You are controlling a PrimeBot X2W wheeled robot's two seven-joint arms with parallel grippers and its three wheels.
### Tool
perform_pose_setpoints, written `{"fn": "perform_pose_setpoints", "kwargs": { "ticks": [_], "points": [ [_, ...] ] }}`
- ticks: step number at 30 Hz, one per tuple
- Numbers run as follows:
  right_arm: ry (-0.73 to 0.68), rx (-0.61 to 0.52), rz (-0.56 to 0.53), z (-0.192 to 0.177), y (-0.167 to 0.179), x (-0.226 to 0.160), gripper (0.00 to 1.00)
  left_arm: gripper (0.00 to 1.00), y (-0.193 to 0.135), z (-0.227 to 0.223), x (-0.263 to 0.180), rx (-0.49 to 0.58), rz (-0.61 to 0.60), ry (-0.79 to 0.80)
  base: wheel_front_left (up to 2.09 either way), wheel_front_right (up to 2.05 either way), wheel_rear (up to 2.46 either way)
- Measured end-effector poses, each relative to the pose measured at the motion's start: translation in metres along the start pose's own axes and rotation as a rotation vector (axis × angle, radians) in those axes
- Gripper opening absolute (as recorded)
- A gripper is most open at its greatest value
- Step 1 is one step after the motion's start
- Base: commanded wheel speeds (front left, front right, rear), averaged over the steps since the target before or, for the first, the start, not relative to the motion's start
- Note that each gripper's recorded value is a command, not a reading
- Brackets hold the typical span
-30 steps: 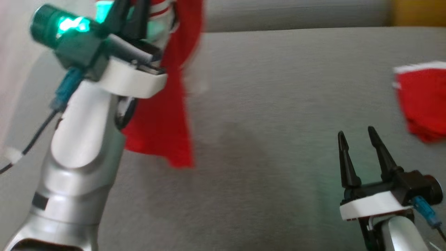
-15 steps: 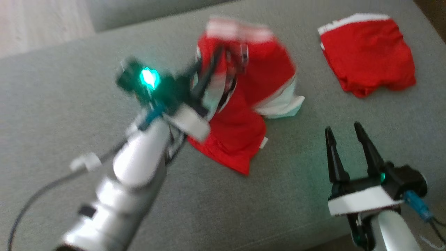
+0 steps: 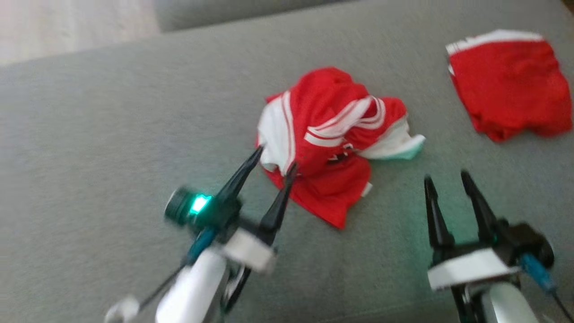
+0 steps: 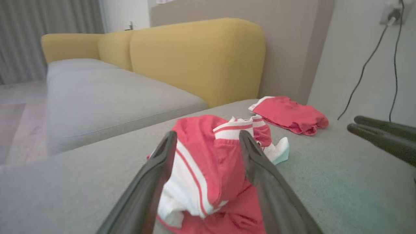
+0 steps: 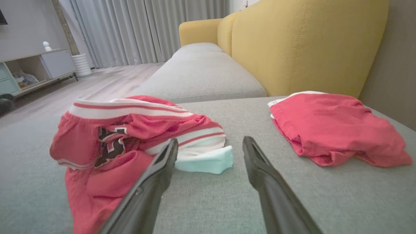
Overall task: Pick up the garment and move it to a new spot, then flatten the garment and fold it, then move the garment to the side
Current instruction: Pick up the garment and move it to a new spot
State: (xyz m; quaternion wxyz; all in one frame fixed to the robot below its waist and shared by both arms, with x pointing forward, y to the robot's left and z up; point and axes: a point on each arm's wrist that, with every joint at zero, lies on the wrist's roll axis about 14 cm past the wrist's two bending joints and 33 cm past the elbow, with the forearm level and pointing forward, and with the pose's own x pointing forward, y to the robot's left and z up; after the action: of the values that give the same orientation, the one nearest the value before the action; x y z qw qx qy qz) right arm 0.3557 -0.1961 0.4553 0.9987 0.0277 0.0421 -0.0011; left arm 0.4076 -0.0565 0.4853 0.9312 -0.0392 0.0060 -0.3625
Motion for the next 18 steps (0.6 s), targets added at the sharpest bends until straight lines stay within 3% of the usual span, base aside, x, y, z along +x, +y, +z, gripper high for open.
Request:
{"fn": "perform_pose_setpoints", "kwargs": {
  "ticks": [7, 18],
  "points": [
    [0.015, 0.020, 0.058, -0.008, 0.020, -0.023, 1.00, 1.00, 0.046, 0.011, -0.094, -0.035, 0.343, -0.048, 0.00, 0.00, 0.00],
    [-0.042, 0.035, 0.175, 0.010, 0.055, -0.023, 1.00, 1.00, 0.076, 0.025, -0.186, 0.025, 0.612, -0.095, 0.00, 0.00, 0.00]
  ]
}}
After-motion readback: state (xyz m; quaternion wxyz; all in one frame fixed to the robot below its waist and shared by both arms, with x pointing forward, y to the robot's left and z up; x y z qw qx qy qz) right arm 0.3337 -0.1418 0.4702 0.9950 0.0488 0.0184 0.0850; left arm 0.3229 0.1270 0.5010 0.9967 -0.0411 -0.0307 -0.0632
